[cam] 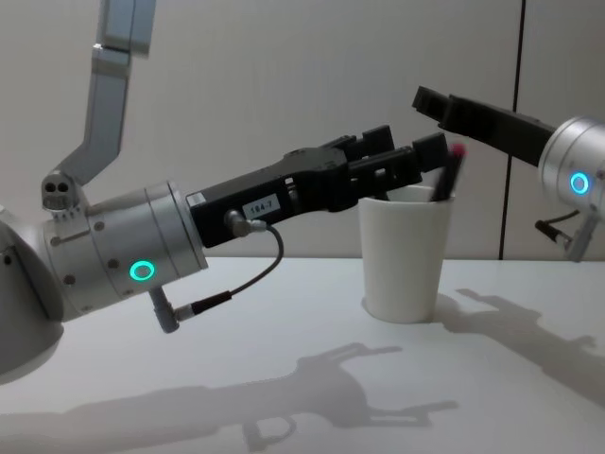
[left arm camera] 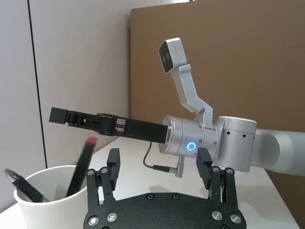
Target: Place the pen into the pen holder.
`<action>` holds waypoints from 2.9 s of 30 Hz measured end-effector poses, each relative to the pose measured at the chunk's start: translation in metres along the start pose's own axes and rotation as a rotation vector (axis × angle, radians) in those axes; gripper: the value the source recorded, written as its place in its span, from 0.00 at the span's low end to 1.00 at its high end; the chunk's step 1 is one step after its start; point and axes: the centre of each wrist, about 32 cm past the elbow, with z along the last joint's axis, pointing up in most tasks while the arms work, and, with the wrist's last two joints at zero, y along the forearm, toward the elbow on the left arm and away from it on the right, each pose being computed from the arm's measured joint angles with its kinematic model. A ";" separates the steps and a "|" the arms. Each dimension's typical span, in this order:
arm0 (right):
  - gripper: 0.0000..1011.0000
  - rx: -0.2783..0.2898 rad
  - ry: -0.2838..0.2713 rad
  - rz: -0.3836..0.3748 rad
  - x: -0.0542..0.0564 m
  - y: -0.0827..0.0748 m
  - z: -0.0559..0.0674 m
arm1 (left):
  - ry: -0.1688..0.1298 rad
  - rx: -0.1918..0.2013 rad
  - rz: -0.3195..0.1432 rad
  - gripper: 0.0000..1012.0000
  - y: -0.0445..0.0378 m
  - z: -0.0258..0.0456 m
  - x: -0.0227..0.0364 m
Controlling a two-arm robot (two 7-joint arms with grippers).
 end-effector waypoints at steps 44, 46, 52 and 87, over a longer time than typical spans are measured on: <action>0.99 0.081 0.086 -0.030 -0.001 -0.029 0.022 | -0.002 0.006 0.017 0.99 0.0000 -0.0002 -0.0021; 0.99 0.074 0.075 -0.034 -0.001 -0.033 0.021 | -0.004 0.012 0.026 0.99 0.0002 -0.0001 -0.0032; 0.99 0.043 0.028 -0.051 -0.001 -0.048 0.015 | -0.015 0.044 0.081 0.99 0.0020 0.0002 -0.0095; 0.99 -0.133 -0.251 -0.115 -0.013 -0.136 -0.008 | -0.161 0.226 0.463 0.99 0.0130 0.0072 -0.0529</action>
